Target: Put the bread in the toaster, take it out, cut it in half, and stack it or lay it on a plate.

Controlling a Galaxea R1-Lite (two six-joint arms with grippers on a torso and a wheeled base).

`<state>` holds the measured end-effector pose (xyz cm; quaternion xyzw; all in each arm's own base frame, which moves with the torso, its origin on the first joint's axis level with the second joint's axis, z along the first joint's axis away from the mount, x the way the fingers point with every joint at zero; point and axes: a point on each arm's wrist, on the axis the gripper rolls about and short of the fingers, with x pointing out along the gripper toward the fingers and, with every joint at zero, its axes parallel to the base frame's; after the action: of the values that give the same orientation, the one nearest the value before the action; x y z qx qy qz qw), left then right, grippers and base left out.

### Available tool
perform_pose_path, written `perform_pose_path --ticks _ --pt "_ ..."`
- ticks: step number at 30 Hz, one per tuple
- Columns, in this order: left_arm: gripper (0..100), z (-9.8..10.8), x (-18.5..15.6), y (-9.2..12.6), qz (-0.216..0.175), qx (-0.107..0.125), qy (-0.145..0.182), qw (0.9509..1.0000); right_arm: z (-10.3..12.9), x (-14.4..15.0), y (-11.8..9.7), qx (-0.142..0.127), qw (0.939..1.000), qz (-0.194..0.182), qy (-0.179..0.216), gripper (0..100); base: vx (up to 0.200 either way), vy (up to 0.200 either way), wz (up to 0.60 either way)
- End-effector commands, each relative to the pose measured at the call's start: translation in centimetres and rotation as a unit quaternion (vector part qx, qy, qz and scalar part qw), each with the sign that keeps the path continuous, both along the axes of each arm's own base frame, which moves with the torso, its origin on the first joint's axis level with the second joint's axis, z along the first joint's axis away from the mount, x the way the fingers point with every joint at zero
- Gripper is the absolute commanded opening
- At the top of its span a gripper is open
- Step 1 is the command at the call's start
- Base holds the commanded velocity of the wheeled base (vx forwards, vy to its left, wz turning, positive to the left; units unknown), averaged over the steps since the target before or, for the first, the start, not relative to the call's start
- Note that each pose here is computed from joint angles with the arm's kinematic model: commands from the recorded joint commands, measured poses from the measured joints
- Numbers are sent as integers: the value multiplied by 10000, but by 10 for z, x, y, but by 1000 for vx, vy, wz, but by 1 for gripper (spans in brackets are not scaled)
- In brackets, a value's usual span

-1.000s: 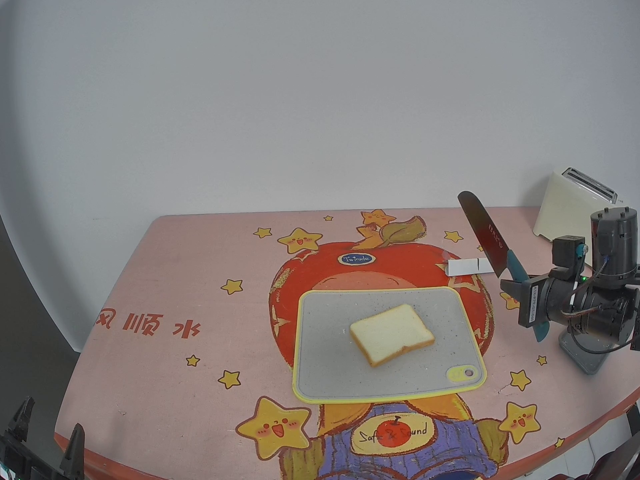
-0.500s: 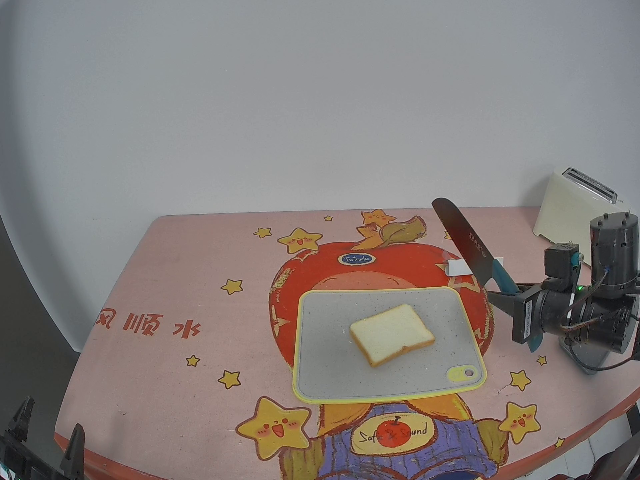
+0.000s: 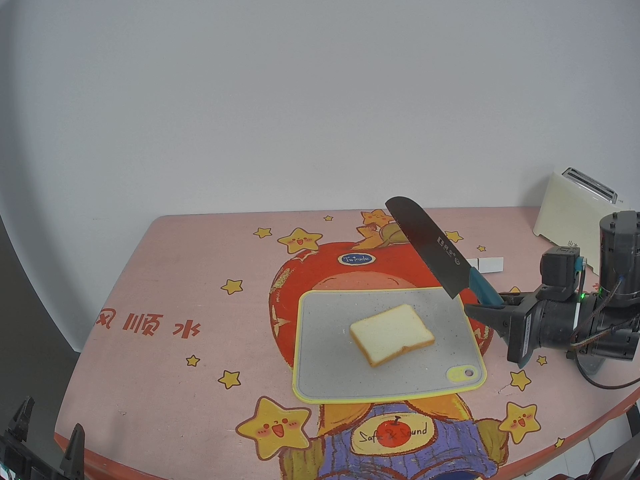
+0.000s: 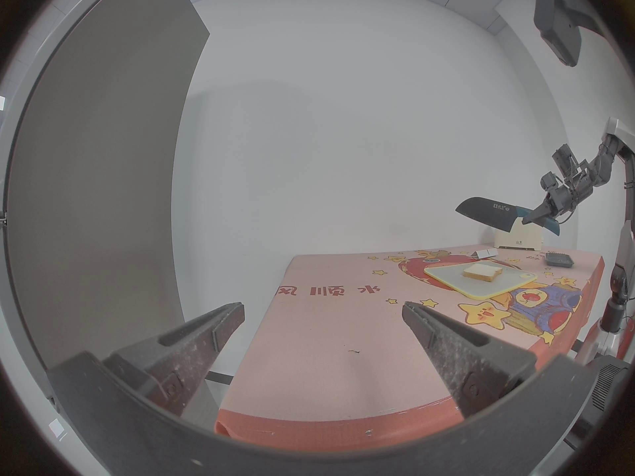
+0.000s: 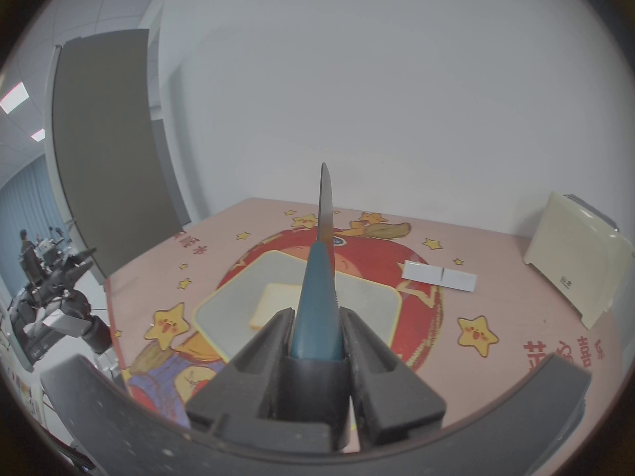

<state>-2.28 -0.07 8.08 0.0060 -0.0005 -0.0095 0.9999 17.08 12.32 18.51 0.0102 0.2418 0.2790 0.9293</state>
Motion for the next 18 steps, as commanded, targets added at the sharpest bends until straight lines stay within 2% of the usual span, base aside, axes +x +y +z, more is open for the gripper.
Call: perform_pose_path --ticks 1,8,12,14,15,18 --pt "100 -5 0 0 3 2 27 10000 5 -5 -4 231 9997 71 11 0 0 0 0" --pt "100 -5 0 0 3 2 27 10000 9 -14 -8 305 9995 121 -28 0 0 0 0" --pt "100 -5 0 0 -5 2 27 10000 9 -24 -11 111 9985 315 436 0 0 0 0" --pt "100 -5 0 0 3 2 27 10000 9 -24 -11 106 9984 318 461 0 0 0 0" --pt "100 -5 0 0 -5 9 19 10000 16 -31 -14 310 9954 352 830 0 0 0 0" --pt "100 -5 0 0 -5 9 27 10000 17 -33 -15 352 9949 395 857 0 0 0 0"
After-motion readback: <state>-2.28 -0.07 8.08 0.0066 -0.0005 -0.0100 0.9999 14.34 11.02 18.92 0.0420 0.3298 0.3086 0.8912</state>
